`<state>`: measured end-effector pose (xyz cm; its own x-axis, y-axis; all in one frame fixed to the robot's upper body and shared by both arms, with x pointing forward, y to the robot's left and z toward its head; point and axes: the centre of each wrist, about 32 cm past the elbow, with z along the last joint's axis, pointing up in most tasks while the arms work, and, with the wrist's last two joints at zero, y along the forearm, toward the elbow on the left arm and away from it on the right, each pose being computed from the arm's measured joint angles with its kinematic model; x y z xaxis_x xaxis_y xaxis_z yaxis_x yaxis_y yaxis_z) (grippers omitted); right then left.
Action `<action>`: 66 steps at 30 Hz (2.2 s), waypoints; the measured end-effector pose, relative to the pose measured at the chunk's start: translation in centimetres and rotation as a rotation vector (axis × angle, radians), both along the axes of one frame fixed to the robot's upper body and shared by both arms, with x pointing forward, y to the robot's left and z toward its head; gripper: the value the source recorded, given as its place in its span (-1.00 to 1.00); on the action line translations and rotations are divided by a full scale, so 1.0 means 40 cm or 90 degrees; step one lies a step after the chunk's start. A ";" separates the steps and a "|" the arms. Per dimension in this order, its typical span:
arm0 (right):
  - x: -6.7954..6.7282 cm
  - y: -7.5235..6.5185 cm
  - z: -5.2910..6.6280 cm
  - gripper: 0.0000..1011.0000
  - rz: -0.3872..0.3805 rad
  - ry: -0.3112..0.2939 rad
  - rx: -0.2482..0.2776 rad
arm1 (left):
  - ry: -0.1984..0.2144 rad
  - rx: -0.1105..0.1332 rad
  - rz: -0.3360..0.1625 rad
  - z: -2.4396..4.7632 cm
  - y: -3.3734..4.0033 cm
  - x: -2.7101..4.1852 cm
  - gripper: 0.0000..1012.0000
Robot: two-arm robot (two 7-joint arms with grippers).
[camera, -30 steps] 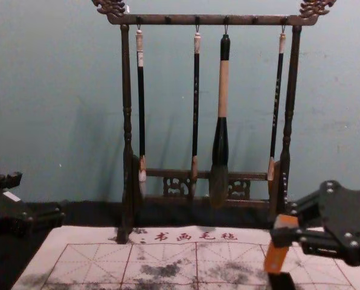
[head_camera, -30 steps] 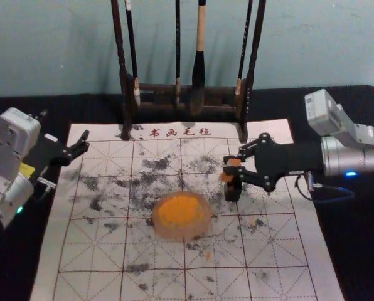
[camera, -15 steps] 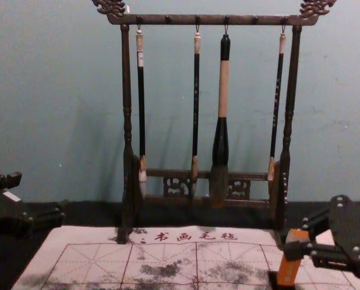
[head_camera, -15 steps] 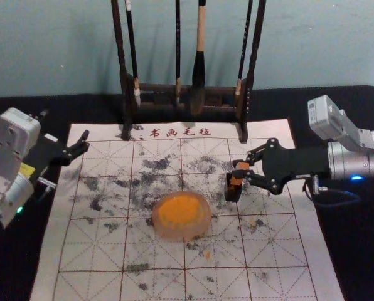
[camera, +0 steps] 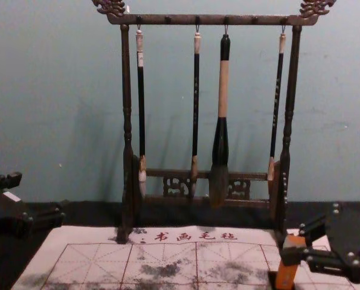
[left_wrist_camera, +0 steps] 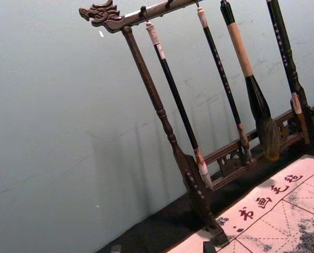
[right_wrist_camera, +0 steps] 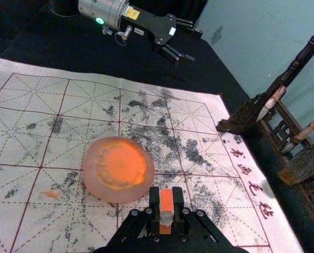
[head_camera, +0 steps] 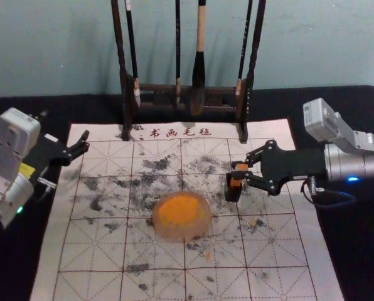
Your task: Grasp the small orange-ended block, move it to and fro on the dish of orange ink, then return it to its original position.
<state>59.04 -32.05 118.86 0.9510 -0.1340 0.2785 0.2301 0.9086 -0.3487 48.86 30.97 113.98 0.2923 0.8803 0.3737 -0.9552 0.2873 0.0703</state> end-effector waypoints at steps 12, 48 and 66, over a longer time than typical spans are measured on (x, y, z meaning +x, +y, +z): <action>0.007 0.005 -0.026 -0.73 -0.004 0.013 -0.002 | 0.000 0.000 0.000 0.000 0.000 0.000 0.98; 0.013 0.013 -0.061 -0.24 -0.014 0.025 -0.001 | 0.000 0.000 0.000 0.000 0.000 0.000 0.98; 0.013 0.013 -0.060 0.81 -0.014 0.025 0.000 | 0.000 0.000 0.000 0.000 0.000 0.000 0.98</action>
